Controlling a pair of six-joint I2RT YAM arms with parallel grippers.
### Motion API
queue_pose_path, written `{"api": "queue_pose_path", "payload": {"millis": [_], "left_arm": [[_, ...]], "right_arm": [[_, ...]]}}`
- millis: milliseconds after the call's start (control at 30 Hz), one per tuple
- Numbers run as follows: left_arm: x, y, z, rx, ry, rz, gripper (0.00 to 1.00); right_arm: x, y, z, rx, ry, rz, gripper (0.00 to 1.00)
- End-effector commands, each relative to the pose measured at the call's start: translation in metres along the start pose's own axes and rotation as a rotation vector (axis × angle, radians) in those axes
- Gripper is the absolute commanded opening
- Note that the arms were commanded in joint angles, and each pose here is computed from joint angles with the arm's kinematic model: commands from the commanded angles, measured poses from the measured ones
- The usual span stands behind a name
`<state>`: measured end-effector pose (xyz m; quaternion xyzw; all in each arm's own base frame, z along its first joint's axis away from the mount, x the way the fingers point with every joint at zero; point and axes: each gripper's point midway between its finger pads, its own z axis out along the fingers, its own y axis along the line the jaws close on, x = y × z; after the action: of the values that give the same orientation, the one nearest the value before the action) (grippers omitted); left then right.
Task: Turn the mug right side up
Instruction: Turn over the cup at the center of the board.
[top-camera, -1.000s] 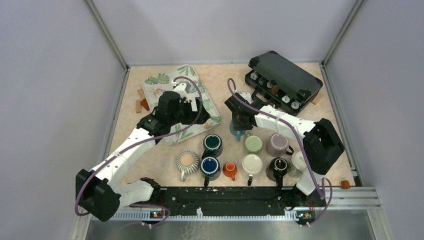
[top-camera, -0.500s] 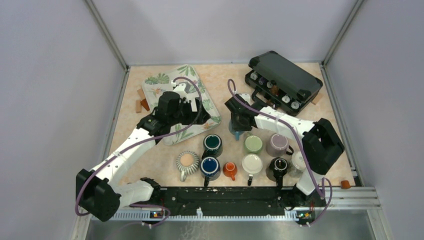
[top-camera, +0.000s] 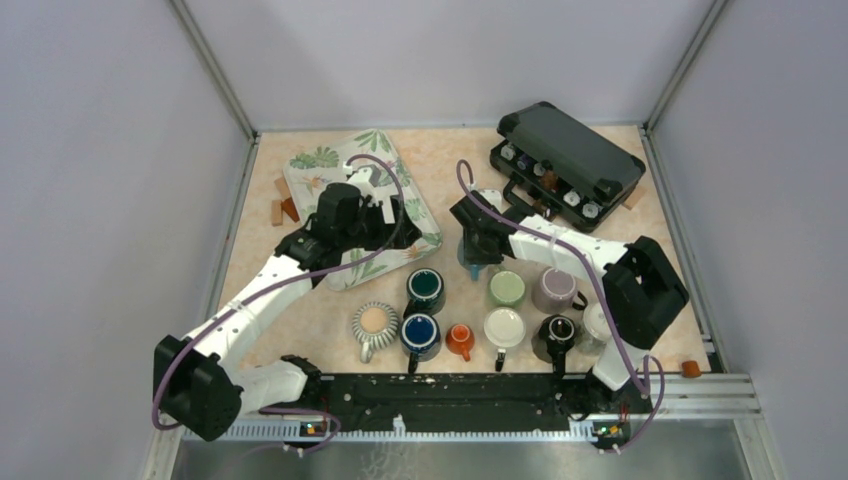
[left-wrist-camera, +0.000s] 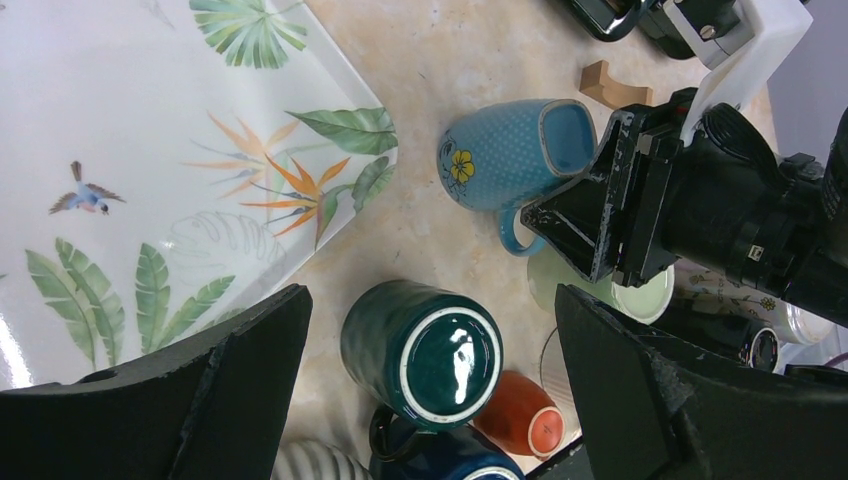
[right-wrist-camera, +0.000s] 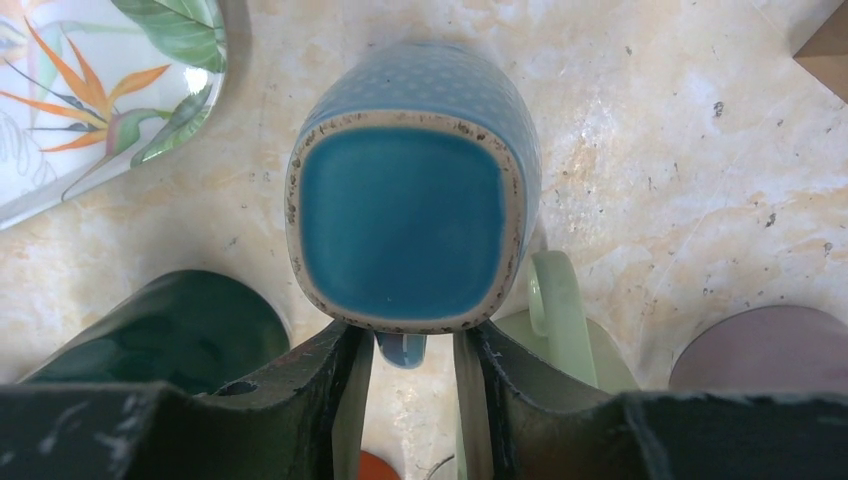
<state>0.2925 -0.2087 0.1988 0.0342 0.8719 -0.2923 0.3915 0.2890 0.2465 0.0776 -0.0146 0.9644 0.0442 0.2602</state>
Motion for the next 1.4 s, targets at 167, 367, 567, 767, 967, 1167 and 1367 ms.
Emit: {"api": "queue_pose_path", "payload": {"millis": [167,367,567,767,967,1167,1367], "left_arm": [[-0.007,-0.004,0.0,0.031,-0.034,-0.016,0.98],[-0.006,-0.004,0.001,0.037,-0.03,-0.031,0.99],[-0.004,-0.005,0.001,0.05,-0.026,-0.049,0.98],[-0.004,-0.006,0.0,0.073,-0.028,-0.072,0.98],[-0.007,-0.008,-0.002,0.106,-0.03,-0.108,0.98],[-0.019,-0.014,-0.006,0.158,-0.053,-0.142,0.99],[-0.029,-0.028,-0.008,0.254,-0.056,-0.198,0.98]], "right_arm": [[-0.008,0.009,0.002,-0.023,-0.027,0.019,0.25],[-0.007,0.008,0.002,-0.021,-0.023,0.012,0.18],[-0.013,0.01,-0.004,-0.036,-0.047,0.015,0.07],[-0.027,0.011,-0.013,-0.067,-0.086,0.042,0.0],[-0.053,0.021,-0.04,-0.149,-0.169,0.085,0.0],[-0.081,0.026,-0.066,-0.227,-0.255,0.154,0.0],[-0.111,0.041,-0.096,-0.385,-0.344,0.238,0.0]]}}
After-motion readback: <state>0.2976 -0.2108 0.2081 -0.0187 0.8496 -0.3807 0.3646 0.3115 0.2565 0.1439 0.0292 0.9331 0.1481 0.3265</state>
